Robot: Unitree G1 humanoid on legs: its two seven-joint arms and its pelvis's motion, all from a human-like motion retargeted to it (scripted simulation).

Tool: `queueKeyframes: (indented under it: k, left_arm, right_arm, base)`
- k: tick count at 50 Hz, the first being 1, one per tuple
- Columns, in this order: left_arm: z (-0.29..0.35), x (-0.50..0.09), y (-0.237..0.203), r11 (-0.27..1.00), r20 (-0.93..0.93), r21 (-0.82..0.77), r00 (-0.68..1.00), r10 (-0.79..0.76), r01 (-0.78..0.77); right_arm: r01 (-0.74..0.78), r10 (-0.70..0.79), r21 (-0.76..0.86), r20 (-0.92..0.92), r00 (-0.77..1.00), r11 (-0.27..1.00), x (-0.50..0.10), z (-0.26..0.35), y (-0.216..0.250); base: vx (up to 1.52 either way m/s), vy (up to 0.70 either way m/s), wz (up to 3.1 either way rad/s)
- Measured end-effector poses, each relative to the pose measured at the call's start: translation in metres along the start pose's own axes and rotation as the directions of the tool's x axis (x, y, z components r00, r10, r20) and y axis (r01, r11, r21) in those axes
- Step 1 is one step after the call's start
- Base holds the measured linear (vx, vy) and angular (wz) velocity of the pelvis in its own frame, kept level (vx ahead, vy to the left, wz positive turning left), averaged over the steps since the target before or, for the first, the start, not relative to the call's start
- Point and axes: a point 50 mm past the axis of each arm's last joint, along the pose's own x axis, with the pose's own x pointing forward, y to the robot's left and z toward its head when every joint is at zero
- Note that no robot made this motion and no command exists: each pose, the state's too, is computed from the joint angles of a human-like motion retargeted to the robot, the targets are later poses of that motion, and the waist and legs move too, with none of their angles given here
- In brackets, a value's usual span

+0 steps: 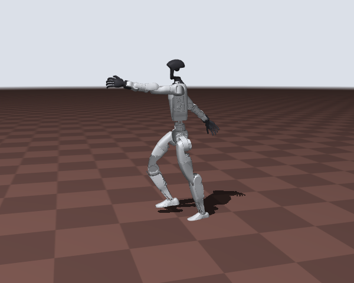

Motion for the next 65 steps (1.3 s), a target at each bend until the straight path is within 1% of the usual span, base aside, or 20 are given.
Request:
queueKeyframes:
  k: [3, 6, 9, 12, 16, 20, 23, 26, 28, 30, 33, 36, 39, 42, 45, 49, 53, 57, 60, 65]
  left_arm:
    - [-0.070, -0.015, -0.061, 0.981, -0.101, -0.182, 0.991, -0.087, 0.068]
    - [-0.167, -0.070, -0.127, 0.946, -0.345, -0.285, 0.904, -0.253, 0.156]
    - [-0.278, -0.203, -0.183, 0.861, -0.640, -0.411, 0.578, -0.506, 0.298]
    - [-0.332, -0.393, -0.199, 0.775, -0.763, -0.614, 0.138, -0.631, 0.149]
    - [-0.295, -0.603, -0.182, 0.785, -0.738, -0.614, -0.292, -0.608, -0.084]
    - [-0.208, -0.729, -0.148, 0.742, -0.541, -0.612, -0.539, -0.646, -0.275]
    - [-0.153, -0.779, -0.116, 0.771, -0.406, -0.524, -0.690, -0.599, -0.361]
    - [-0.138, -0.795, -0.094, 0.887, -0.428, -0.371, -0.797, -0.426, -0.275]
    - [-0.149, -0.790, -0.094, 0.916, -0.484, -0.340, -0.795, -0.365, -0.214]
    - [-0.170, -0.775, -0.107, 0.895, -0.539, -0.390, -0.734, -0.413, -0.218]
    - [-0.218, -0.726, -0.142, 0.811, -0.581, -0.533, -0.592, -0.558, -0.242]
    - [-0.280, -0.637, -0.175, 0.842, -0.768, -0.507, -0.348, -0.538, -0.182]
    - [-0.322, -0.520, -0.200, 0.863, -0.859, -0.502, -0.084, -0.505, -0.058]
    - [-0.329, -0.366, -0.208, 0.862, -0.827, -0.478, 0.243, -0.507, 0.169]
    - [-0.274, -0.197, -0.187, 0.882, -0.673, -0.388, 0.572, -0.469, 0.267]
    - [-0.159, -0.060, -0.117, 0.957, -0.418, -0.234, 0.872, -0.256, 0.169]
    - [-0.057, -0.009, -0.040, 0.996, -0.178, -0.083, 0.983, -0.041, 0.026]
    - [0.011, 0.002, 0.005, 0.999, -0.043, 0.035, 0.999, 0.031, -0.030]
    - [0.027, 0.004, 0.002, 0.998, -0.007, 0.058, 1.000, 0.007, -0.006]
    - [-0.024, -0.002, -0.073, 0.979, -0.031, -0.090, 0.982, -0.188, 0.184]
  right_arm:
    - [0.003, -0.012, 0.052, 0.174, 0.985, 0.999, 0.001, 0.066, 0.028]
    - [-0.026, 0.015, 0.025, 0.366, 0.930, 0.999, -0.022, 0.159, 0.064]
    - [-0.073, 0.035, 0.031, 0.653, 0.756, 0.997, -0.086, 0.267, 0.102]
    - [-0.122, -0.021, 0.076, 0.915, 0.404, 0.990, -0.212, 0.367, 0.125]
    - [-0.397, -0.118, 0.041, 0.978, -0.171, 0.917, -0.428, 0.413, 0.150]
    - [-0.487, -0.199, -0.165, 0.767, -0.611, 0.858, -0.603, 0.363, 0.150]
    - [-0.515, -0.240, -0.257, 0.661, -0.711, 0.818, -0.676, 0.316, 0.140]
    - [-0.817, -0.464, -0.184, 0.746, -0.478, 0.546, -0.700, 0.290, 0.122]
    - [-0.866, -0.564, -0.052, 0.740, -0.368, 0.497, -0.703, 0.279, 0.119]
    - [-0.812, -0.584, -0.060, 0.664, -0.467, 0.581, -0.711, 0.272, 0.128]
    - [-0.410, -0.244, -0.139, 0.618, -0.747, 0.901, -0.695, 0.294, 0.180]
    - [-0.246, -0.020, -0.209, 0.721, -0.693, 0.947, -0.630, 0.336, 0.221]
    - [-0.151, 0.036, -0.109, 0.908, -0.417, 0.982, -0.500, 0.391, 0.223]
    - [0.080, 0.070, -0.071, 0.997, 0.021, 0.994, -0.328, 0.403, 0.178]
    - [0.245, 0.067, -0.229, 0.844, 0.532, 0.942, -0.177, 0.347, 0.124]
    - [0.180, -0.009, -0.298, 0.497, 0.868, 0.937, -0.058, 0.224, 0.059]
    - [0.116, -0.081, -0.176, 0.192, 0.978, 0.978, -0.013, 0.094, -0.001]
    - [0.086, -0.086, 0.005, -0.037, 0.996, 0.996, -0.008, -0.004, -0.026]
    - [0.050, -0.041, 0.124, -0.067, 0.997, 0.991, -0.007, -0.030, -0.021]
    - [-0.019, 0.010, 0.121, 0.068, 0.998, 0.992, 0.002, 0.020, 0.010]
  base:
    - [0.57, -0.13, 0.80]
    - [0.59, -0.23, -0.64]
    - [0.46, -0.28, -2.19]
    - [0.34, -0.11, -1.01]
    - [0.50, 0.02, -1.28]
    - [0.47, 0.06, -0.59]
    - [0.47, 0.13, 0.15]
    - [0.46, 0.14, 0.47]
    - [0.47, 0.12, 0.37]
    - [0.50, 0.11, -0.08]
    - [0.61, 0.15, -1.08]
    - [0.65, 0.26, -0.75]
    - [0.56, 0.28, 1.49]
    - [0.48, 0.23, 2.01]
    - [0.42, 0.13, 1.18]
    - [0.49, 0.09, 0.95]
    - [0.51, 0.02, 0.59]
    - [0.48, -0.07, 0.32]
    - [0.47, -0.10, 0.20]
    - [0.50, -0.13, 0.44]
